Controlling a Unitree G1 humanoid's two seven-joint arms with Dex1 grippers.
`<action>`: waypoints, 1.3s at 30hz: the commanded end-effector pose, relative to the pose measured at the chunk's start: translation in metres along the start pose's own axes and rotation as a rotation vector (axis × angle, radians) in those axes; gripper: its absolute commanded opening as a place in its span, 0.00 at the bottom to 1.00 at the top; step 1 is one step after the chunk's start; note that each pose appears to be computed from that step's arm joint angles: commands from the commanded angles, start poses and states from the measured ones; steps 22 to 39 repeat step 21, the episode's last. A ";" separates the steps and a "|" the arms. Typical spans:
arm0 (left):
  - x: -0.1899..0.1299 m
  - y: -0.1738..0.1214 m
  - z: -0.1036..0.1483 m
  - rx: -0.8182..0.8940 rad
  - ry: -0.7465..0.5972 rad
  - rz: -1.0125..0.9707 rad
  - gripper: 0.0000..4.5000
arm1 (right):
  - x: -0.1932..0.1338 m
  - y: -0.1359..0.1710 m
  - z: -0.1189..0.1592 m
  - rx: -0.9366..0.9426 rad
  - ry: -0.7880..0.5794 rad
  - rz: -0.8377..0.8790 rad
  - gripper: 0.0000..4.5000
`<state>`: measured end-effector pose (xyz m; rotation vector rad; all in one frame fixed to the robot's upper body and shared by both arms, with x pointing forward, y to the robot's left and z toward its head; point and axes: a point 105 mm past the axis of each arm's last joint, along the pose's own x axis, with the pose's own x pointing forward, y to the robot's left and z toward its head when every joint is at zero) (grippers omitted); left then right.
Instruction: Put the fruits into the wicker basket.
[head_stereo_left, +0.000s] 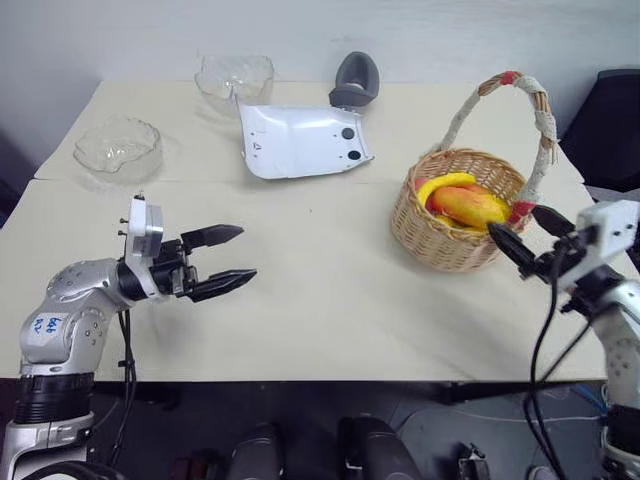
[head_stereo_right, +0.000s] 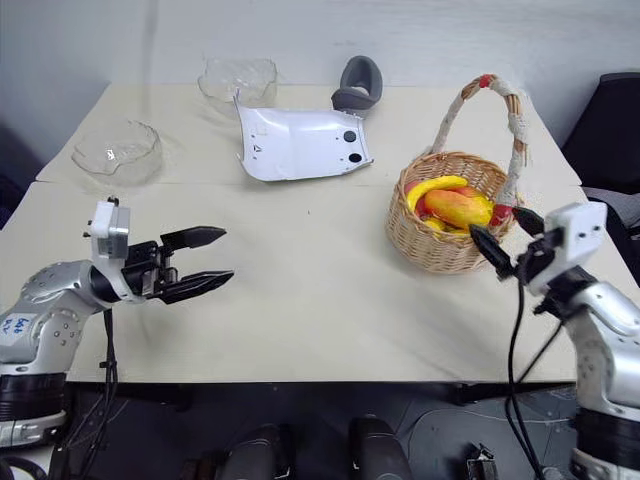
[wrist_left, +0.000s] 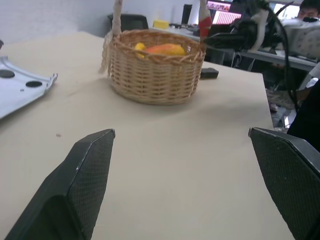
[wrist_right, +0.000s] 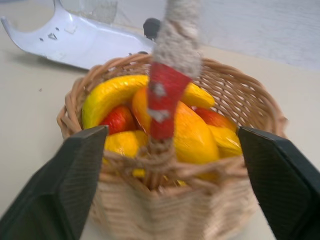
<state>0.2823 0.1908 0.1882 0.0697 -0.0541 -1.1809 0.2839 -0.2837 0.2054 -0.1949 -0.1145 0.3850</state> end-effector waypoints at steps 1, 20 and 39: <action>-0.017 0.003 -0.002 0.117 0.060 0.061 1.00 | -0.028 0.004 0.023 -0.097 -0.055 0.078 1.00; -0.070 -0.025 -0.070 0.299 0.301 0.365 1.00 | 0.027 0.121 -0.068 -0.306 -0.094 0.737 1.00; -0.070 -0.024 -0.069 0.299 0.291 0.383 1.00 | 0.028 0.121 -0.069 -0.306 -0.097 0.734 1.00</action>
